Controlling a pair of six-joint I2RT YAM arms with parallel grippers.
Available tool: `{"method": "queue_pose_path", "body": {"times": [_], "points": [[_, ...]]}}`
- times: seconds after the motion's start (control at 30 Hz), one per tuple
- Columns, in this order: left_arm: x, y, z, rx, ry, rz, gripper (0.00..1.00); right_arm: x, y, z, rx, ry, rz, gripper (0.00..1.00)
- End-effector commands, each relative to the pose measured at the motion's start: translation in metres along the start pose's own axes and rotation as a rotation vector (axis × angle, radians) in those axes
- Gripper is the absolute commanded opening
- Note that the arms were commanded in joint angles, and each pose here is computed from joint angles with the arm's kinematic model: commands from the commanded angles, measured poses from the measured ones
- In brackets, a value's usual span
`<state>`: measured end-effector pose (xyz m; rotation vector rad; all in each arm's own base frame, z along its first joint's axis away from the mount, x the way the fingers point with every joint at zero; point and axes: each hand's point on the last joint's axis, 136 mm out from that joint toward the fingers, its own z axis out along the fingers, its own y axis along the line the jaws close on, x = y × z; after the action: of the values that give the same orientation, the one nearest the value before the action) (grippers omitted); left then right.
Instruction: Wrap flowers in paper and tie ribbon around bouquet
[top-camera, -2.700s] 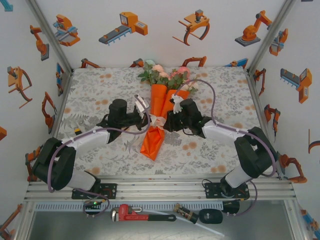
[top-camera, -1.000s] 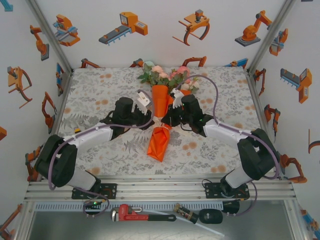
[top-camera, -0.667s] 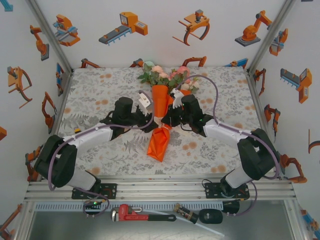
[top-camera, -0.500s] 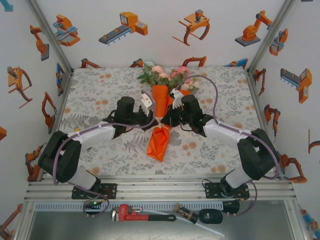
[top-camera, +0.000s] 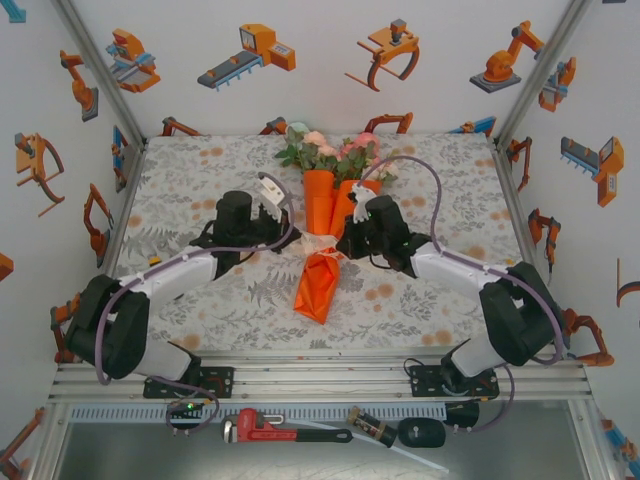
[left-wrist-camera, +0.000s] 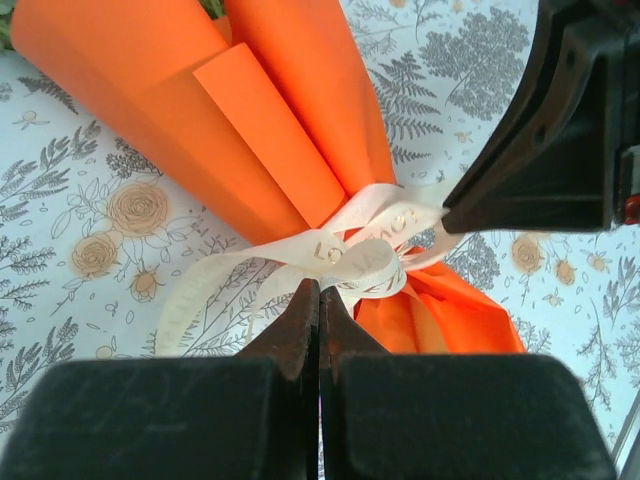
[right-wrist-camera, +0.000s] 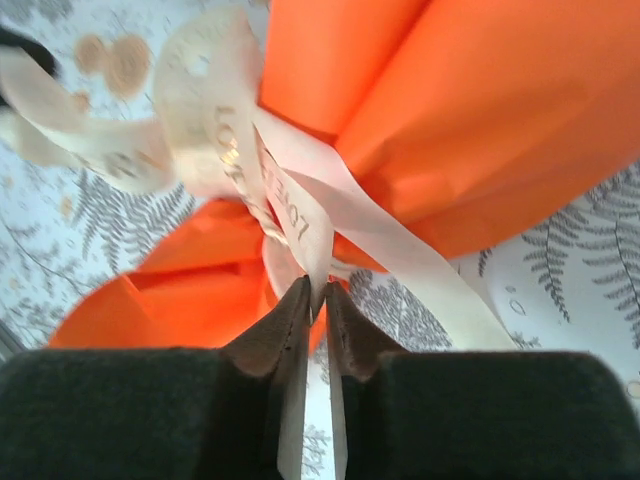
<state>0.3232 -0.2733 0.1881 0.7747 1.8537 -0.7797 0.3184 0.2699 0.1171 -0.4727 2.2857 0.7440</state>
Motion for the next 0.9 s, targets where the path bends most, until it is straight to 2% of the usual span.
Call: {"method": "queue_pose_path", "body": {"times": [0.0, 0.13, 0.3, 0.47, 0.6, 0.67, 0.8, 0.87], "points": [[-0.01, -0.001, -0.004, -0.005, -0.038, -0.017, 0.0, -0.004, 0.003, -0.006, -0.007, 0.001, -0.059, 0.3], [-0.012, -0.003, -0.006, -0.003, -0.042, -0.005, 0.0, -0.02, 0.007, -0.011, 0.016, 0.01, -0.202, 0.44], [-0.011, 0.0, -0.006, -0.016, -0.036, -0.007, 0.0, -0.032, 0.027, -0.003, -0.076, 0.029, -0.296, 0.45], [-0.009, 0.0, -0.005, -0.013, -0.03, -0.012, 0.0, -0.027, 0.042, 0.015, -0.189, 0.074, -0.266, 0.45], [-0.011, -0.001, -0.004, -0.009, -0.035, -0.006, 0.0, -0.022, 0.045, 0.027, -0.201, 0.104, -0.264, 0.43], [-0.01, -0.001, -0.003, -0.003, -0.033, -0.005, 0.0, -0.02, 0.043, 0.03, -0.196, 0.115, -0.259, 0.38], [-0.007, -0.002, -0.002, 0.004, -0.026, -0.003, 0.0, -0.026, 0.04, 0.028, -0.169, 0.098, -0.255, 0.07], [-0.006, -0.004, -0.001, 0.02, -0.023, 0.003, 0.0, -0.033, 0.041, 0.023, -0.158, 0.067, -0.254, 0.0]]}}
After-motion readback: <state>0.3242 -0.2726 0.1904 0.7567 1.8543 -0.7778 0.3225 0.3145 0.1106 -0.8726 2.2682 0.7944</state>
